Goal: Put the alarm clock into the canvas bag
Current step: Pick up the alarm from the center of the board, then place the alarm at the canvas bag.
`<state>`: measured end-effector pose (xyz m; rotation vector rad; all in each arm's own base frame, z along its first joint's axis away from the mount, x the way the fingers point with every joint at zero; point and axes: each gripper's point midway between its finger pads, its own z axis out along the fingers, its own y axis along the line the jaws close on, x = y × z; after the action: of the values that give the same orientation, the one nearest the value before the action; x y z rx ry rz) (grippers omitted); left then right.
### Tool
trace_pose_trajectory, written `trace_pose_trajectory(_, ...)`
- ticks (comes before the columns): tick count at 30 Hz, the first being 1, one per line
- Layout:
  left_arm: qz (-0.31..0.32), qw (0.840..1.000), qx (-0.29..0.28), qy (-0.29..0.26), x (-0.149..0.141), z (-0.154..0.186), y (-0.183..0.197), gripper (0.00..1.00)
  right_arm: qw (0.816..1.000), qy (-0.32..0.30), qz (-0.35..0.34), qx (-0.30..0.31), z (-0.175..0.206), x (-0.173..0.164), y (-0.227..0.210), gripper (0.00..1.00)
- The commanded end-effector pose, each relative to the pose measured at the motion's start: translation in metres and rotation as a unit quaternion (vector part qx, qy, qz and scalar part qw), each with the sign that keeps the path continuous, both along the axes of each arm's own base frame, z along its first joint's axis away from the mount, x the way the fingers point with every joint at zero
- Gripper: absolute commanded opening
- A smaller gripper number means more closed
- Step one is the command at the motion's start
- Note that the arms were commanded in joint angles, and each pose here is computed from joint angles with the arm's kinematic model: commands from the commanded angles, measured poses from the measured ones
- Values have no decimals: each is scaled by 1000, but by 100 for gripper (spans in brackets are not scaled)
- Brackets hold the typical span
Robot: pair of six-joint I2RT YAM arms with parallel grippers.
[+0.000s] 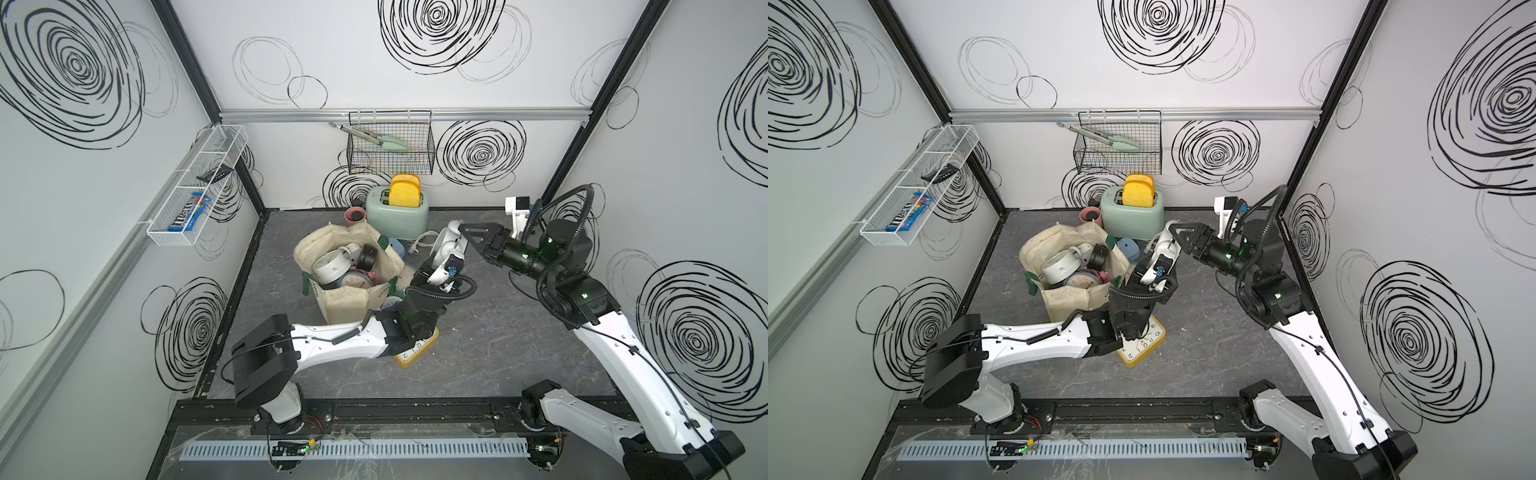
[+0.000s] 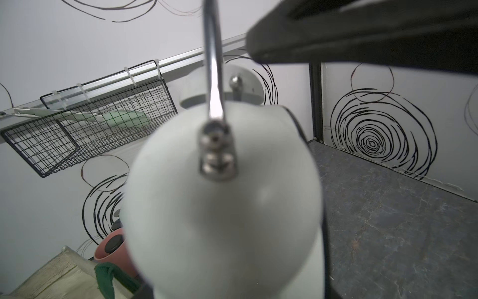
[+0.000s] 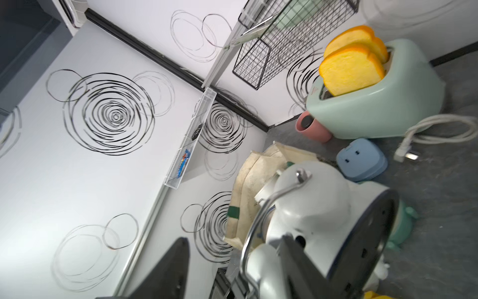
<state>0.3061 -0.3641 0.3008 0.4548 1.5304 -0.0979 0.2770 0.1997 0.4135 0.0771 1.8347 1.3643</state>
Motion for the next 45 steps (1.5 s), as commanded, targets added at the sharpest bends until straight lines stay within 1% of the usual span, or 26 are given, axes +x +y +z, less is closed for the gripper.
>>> trace_pose_trajectory(1, 27, 995, -90, 13, 0, 42, 32, 28, 996, -90, 23, 7, 32, -14, 3, 88)
trace_pose_trajectory(3, 31, 994, -99, 39, 3, 44, 44, 26, 994, -103, 31, -4, 33, -16, 5, 98)
trace_pose_trajectory(6, 37, 988, -129, 76, 7, 55, 72, 26, 992, -118, 32, -36, 28, -16, 8, 97)
trace_pose_trajectory(8, 43, 984, -146, 96, 8, 62, 96, 26, 990, -122, 31, -61, 17, -14, 11, 97)
trace_pose_trajectory(10, 54, 977, -160, 132, 13, 64, 125, 26, 988, -120, 27, -88, 1, -10, 15, 97)
trace_pose_trajectory(12, 61, 967, -170, 177, 20, 58, 154, 26, 987, -115, 36, -110, -17, -5, 24, 97)
trace_pose_trajectory(15, 77, 954, -177, 229, 24, 48, 198, 26, 982, -102, 53, -150, -45, 4, 45, 97)
trace_pose_trajectory(17, 77, 946, -176, 259, 24, 41, 216, 27, 976, -101, 65, -181, -62, 10, 63, 97)
trace_pose_trajectory(20, 68, 931, -178, 311, 26, 24, 232, 27, 964, -96, 79, -237, -90, 21, 91, 97)
trace_pose_trajectory(23, 48, 912, -199, 355, 26, 7, 238, 26, 951, -94, 91, -281, -116, 34, 114, 98)
trace_pose_trajectory(26, 30, 899, -222, 376, 25, -3, 235, 26, 942, -89, 91, -311, -139, 51, 128, 100)
trace_pose_trajectory(28, 15, 890, -233, 393, 27, -11, 228, 25, 937, -84, 96, -326, -151, 61, 136, 99)
trace_pose_trajectory(29, 6, 881, -249, 403, 28, -13, 223, 25, 935, -82, 100, -330, -156, 66, 141, 97)
trace_pose_trajectory(31, 6, 871, -267, 412, 33, -20, 220, 24, 931, -76, 103, -343, -167, 76, 147, 93)
trace_pose_trajectory(35, 8, 853, -299, 428, 43, -34, 213, 23, 923, -66, 115, -363, -184, 90, 159, 78)
trace_pose_trajectory(39, 30, 840, -328, 431, 53, -46, 218, 22, 917, -60, 130, -373, -194, 95, 166, 56)
trace_pose_trajectory(41, 35, 833, -345, 432, 59, -50, 220, 22, 917, -60, 138, -370, -195, 95, 170, 41)
trace_pose_trajectory(45, 52, 821, -364, 436, 73, -61, 224, 22, 918, -68, 165, -354, -187, 86, 180, 6)
